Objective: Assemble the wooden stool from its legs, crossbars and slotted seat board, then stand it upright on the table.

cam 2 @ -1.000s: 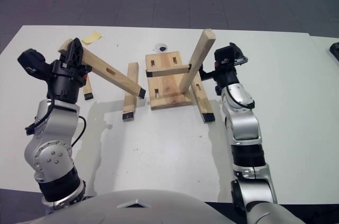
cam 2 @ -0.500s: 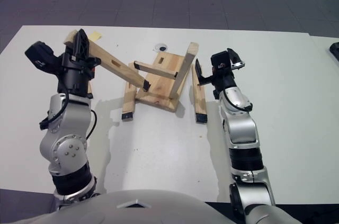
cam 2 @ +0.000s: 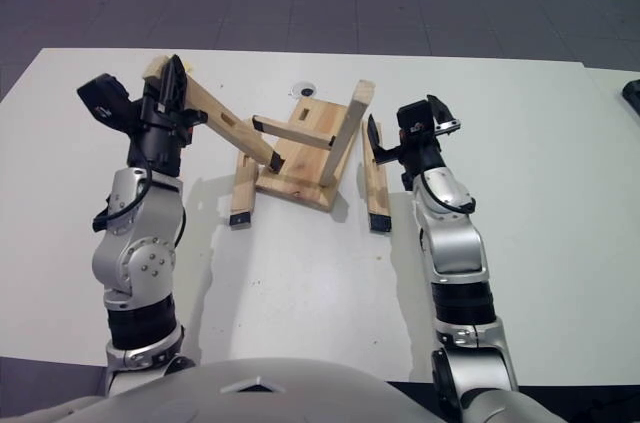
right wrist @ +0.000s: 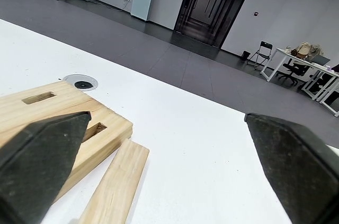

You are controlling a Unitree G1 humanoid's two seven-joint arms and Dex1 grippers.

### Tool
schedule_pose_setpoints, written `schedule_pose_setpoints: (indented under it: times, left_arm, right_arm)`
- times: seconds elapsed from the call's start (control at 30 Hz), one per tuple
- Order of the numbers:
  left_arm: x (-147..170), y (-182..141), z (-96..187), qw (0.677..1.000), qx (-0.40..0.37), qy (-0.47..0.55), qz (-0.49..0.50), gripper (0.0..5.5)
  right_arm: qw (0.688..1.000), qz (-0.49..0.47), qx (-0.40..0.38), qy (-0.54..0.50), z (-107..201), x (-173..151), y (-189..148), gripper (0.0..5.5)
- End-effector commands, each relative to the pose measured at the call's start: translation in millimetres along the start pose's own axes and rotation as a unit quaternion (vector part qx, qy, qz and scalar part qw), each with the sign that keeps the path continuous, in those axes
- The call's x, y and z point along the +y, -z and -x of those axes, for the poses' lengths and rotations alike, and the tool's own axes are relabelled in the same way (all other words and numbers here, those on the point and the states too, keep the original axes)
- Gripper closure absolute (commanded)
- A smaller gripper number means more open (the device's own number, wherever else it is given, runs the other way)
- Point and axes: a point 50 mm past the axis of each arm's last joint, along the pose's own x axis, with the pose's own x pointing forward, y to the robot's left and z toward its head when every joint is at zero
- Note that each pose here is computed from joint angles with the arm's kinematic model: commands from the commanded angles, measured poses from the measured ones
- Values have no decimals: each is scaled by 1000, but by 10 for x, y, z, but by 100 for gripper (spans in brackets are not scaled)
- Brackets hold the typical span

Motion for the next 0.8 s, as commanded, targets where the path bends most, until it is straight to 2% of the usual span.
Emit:
schedule_pose_setpoints:
  times: [0.03,0.17,0.53,0.8]
  left_arm:
    - [49,91,5,1000,14,-6,-3,445]
    - [70,129,30,1000,23,-12,-5,445]
    - [50,-24,37,998,39,15,-42,445]
    - [5,67,31,991,83,51,-87,445]
  right_arm:
    - [1000,0,9,1,19,-3,38,10]
    - [1000,0,8,1,11,0,35,10]
    - [999,-14,19,49,136,-53,127,10]
    - [997,-23,20,67,135,-25,149,10]
